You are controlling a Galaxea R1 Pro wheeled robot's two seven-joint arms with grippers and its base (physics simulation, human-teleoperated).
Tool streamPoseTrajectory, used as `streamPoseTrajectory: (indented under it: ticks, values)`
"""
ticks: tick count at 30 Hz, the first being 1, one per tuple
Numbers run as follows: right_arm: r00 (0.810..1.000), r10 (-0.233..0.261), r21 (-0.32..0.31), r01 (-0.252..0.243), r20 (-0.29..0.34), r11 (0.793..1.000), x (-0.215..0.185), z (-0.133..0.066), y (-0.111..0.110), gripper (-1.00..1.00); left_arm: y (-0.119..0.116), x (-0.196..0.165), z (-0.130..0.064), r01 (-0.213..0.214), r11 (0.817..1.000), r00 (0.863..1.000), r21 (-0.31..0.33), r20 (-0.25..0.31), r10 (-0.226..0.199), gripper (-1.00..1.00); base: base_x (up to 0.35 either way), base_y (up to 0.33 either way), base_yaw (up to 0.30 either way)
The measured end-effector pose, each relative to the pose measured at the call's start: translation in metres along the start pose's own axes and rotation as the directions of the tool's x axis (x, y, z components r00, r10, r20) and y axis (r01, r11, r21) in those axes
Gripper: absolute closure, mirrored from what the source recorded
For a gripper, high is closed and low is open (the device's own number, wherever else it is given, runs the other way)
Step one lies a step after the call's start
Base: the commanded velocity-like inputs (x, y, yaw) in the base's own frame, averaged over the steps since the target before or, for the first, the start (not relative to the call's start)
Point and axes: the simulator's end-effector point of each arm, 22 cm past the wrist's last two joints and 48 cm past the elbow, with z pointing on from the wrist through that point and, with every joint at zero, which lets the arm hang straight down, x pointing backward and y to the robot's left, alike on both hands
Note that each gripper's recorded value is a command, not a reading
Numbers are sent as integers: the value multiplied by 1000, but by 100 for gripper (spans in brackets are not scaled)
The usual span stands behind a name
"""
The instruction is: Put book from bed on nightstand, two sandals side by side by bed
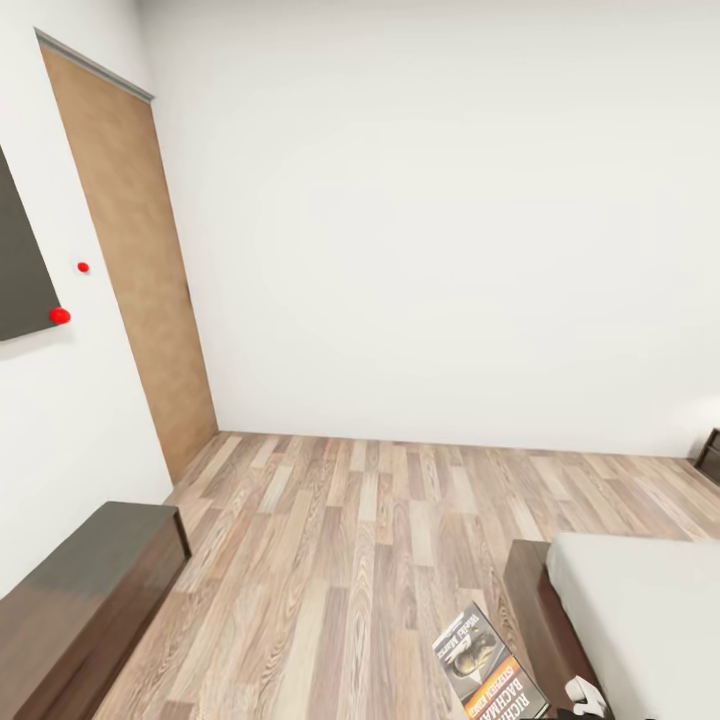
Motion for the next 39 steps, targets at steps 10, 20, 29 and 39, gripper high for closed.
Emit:
streamPoseTrajectory:
  ticks: [10, 20, 29, 39]
  values:
    - [1000, -1, 1, 1, -2, 1000, 0, 0, 0, 100, 2, -10, 0, 83, 996, 995, -7, 48, -83, -100, 318, 0, 0]
    - [1000, -1, 2, 1, -2, 1000, 0, 0, 0, 100, 2, -10, 0, 85, 996, 995, -6, 51, -84, -100, 320, 0, 0]
    - [1000, -1, 3, 1, -3, 1000, 1, 0, 0, 100, -6, -13, 3, 85, 996, 995, 5, 55, -85, -100, 320, 0, 0]
    - [1000, -1, 2, 1, -2, 1000, 0, 0, 0, 100, -7, -13, 3, 85, 996, 995, 7, 55, -85, -100, 320, 0, 0]
